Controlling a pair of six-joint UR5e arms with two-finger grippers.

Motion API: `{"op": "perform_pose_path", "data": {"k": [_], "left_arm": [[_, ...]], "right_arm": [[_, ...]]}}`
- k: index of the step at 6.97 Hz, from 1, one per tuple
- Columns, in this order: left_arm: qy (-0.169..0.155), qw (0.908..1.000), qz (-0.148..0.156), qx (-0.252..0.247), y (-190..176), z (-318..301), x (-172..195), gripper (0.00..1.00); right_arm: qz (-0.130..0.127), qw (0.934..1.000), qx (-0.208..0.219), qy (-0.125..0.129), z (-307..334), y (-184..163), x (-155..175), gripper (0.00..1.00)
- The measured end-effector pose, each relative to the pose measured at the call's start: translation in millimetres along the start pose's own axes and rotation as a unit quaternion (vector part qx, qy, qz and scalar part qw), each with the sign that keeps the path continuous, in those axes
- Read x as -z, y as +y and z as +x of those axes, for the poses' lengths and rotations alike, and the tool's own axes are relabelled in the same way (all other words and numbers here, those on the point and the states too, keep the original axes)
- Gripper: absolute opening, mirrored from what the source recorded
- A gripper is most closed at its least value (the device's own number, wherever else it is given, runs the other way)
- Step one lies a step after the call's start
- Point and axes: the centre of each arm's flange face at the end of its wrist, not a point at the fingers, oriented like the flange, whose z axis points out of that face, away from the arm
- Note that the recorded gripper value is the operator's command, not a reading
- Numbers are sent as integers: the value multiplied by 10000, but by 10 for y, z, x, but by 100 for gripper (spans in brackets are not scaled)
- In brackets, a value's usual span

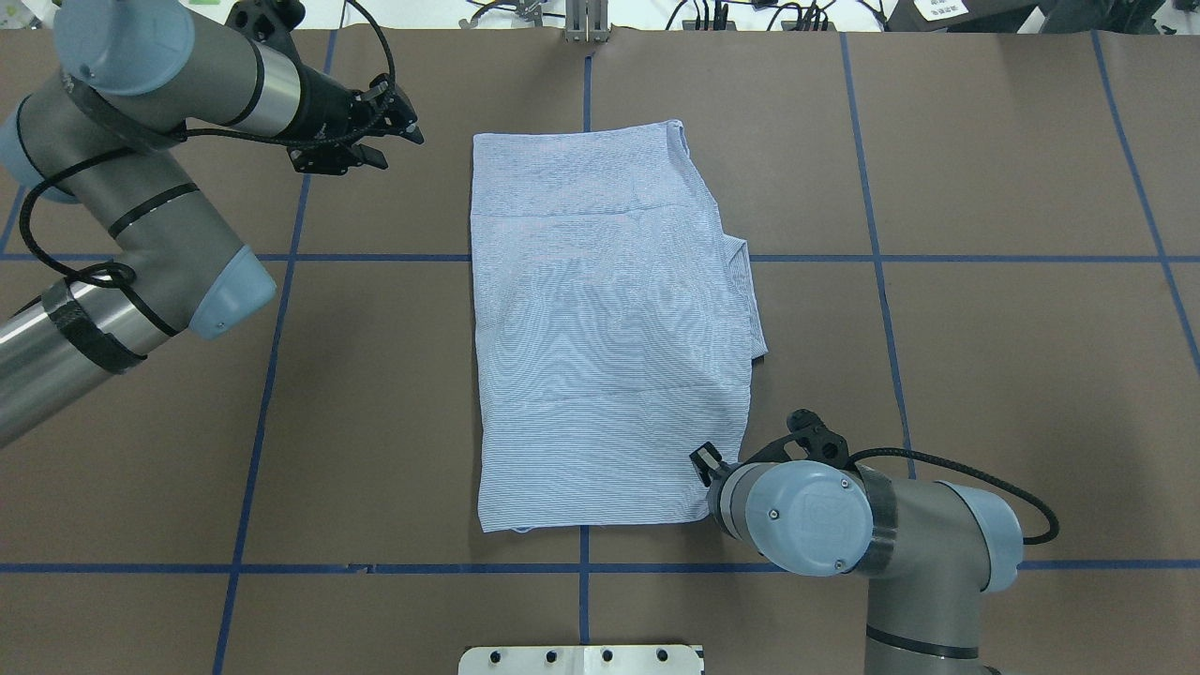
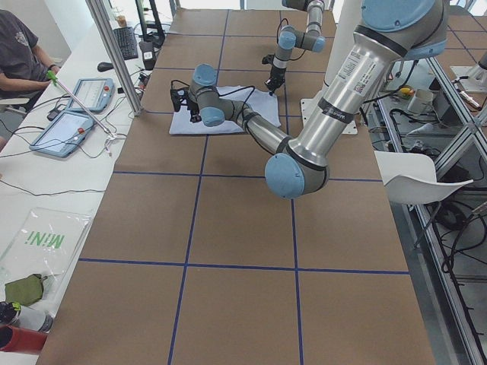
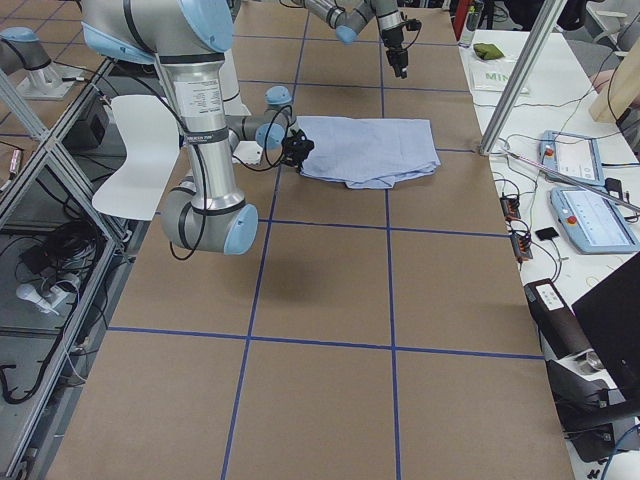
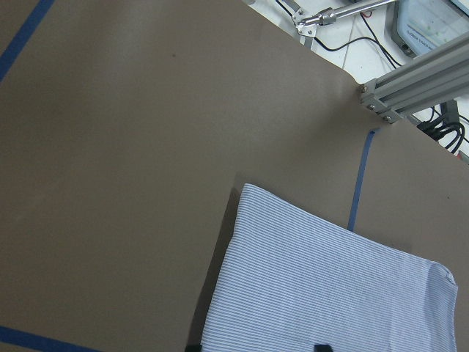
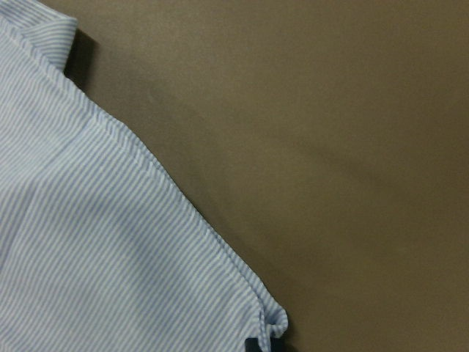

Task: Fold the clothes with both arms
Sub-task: 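Move the right gripper to one near corner while the left lowers to the other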

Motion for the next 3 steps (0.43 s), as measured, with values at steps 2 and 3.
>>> {"op": "perform_pose_path", "data": {"k": [2, 3], "left_arm": [[52, 9996, -47, 287, 188, -124, 98, 59], [135, 9985, -141, 502, 569, -254, 201, 59]], "right_arm": [[-121, 9999, -63, -61, -24, -5, 150, 0], [-158, 9998, -96, -77, -19, 4, 206, 0]]}}
